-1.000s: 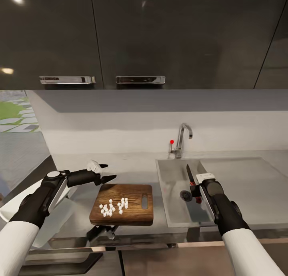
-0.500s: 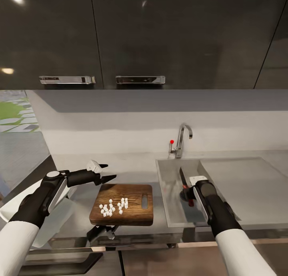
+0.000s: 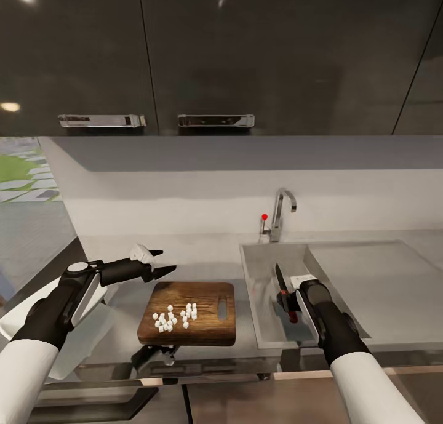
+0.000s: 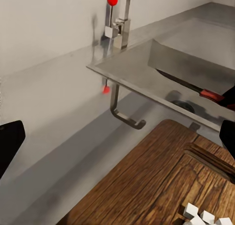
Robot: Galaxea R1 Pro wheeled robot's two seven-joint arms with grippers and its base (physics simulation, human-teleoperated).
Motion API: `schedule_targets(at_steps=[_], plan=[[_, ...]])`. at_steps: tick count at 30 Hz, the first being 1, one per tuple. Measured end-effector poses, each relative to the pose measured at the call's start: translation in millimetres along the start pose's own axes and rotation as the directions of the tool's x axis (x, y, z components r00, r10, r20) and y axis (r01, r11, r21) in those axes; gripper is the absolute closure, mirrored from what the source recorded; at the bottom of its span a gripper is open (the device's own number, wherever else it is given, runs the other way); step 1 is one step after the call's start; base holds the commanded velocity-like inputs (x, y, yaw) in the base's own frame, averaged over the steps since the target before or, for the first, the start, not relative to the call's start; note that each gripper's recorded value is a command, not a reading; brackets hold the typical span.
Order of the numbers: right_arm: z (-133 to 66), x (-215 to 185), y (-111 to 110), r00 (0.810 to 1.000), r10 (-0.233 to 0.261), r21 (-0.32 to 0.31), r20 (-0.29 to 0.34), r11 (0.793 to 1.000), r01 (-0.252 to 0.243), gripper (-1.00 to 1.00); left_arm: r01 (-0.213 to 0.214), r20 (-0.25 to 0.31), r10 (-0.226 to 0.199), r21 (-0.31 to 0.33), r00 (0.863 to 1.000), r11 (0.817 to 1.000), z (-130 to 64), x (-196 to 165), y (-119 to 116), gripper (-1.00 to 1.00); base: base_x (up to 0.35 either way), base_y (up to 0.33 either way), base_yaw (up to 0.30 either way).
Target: In the kitchen, take the Vidalia onion out of the sink, dice it on the chopping board with the paring knife, put the diced onion into the bowl on the countertop, then place both the paring knife and the chopping board into the sink.
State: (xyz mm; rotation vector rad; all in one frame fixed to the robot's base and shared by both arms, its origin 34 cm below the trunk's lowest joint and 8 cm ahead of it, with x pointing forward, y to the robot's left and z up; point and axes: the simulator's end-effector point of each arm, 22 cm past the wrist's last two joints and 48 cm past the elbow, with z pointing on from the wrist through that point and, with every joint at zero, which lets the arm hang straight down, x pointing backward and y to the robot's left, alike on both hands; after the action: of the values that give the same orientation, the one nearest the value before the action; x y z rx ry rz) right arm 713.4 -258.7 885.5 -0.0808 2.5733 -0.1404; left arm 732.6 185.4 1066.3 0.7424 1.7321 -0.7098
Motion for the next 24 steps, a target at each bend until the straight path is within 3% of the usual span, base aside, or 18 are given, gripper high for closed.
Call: schedule_targets(at_steps=[24], plan=[[11.0, 9, 1, 1.000, -0.002, -0.001, -0.024, 1.000, 0.002, 1.00, 0.021, -0.011, -0.021, -0.001, 1.000, 1.000, 4.2, 12, 5, -1.00, 0.032, -0.019, 0.000]])
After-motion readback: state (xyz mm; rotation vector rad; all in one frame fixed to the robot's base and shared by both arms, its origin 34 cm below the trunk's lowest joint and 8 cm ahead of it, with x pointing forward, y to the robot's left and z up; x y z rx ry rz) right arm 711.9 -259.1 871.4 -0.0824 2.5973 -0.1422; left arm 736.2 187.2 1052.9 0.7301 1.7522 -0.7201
